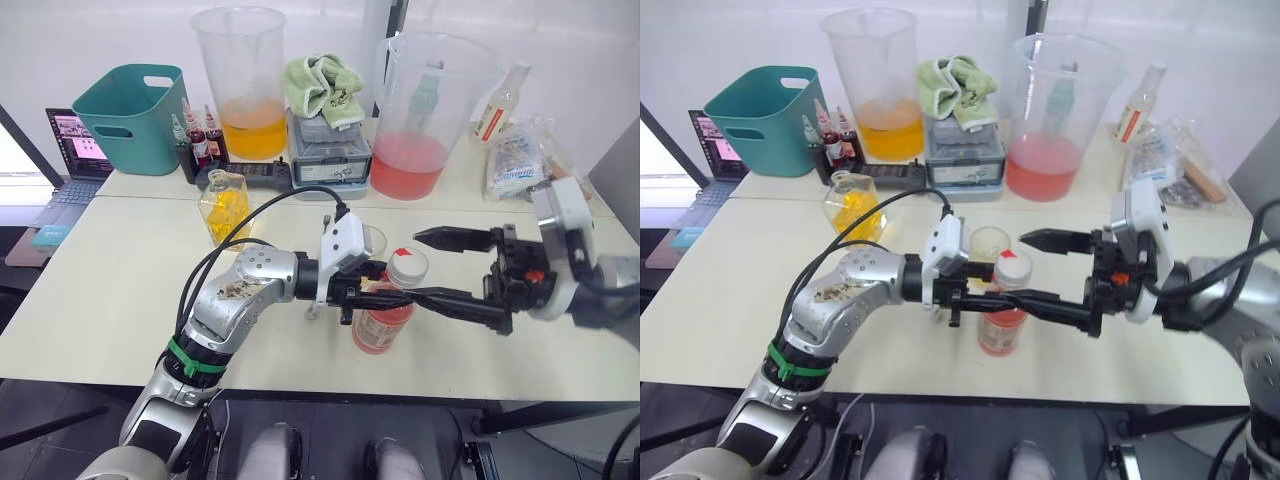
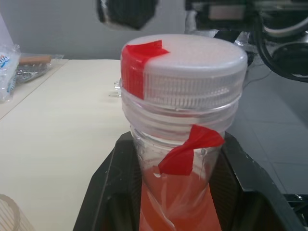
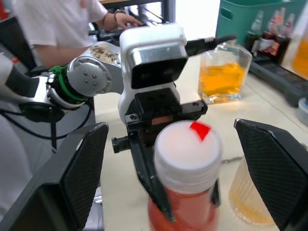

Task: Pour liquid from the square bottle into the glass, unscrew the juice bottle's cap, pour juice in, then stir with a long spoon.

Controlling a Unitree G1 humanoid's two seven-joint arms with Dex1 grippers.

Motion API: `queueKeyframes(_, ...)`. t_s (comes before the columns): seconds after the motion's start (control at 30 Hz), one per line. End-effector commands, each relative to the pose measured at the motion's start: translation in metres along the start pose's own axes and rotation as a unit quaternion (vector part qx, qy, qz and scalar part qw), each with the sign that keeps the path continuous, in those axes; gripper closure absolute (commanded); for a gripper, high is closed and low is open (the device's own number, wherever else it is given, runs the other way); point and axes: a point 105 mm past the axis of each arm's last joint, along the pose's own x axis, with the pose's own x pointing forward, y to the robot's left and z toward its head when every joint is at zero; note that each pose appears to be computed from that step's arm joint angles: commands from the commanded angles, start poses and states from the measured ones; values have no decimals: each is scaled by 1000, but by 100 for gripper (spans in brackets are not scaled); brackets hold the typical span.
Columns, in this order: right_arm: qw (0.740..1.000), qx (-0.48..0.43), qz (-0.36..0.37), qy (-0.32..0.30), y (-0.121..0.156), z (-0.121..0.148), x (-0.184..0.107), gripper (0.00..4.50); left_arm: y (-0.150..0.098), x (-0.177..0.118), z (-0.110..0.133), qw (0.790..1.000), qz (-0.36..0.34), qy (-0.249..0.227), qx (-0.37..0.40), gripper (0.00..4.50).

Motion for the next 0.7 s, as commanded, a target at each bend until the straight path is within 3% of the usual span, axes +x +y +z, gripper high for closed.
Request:
queueKeyframes(0.03, 998, -15, -63, -11, 7, 0, -1, 5, -15, 11, -15, 998, -51, 13, -35, 299)
queueKeyframes(0.33, 994, -3, -108, -24, 1, -3, 10, 5, -15, 12, -16, 998, -61, 16, -30, 299)
queueKeyframes(0.43, 994, -1, -110, -26, -3, -2, 11, 80, -13, 11, -16, 998, -59, 17, -30, 299)
queueKeyframes(0.63, 998, -3, -59, -17, -1, -3, 17, 280, -7, 9, -16, 998, -49, 18, -27, 299)
queueKeyframes(0.7, 1000, -13, -22, -2, 2, -6, 19, 282, -6, 8, -16, 998, -46, 19, -26, 299)
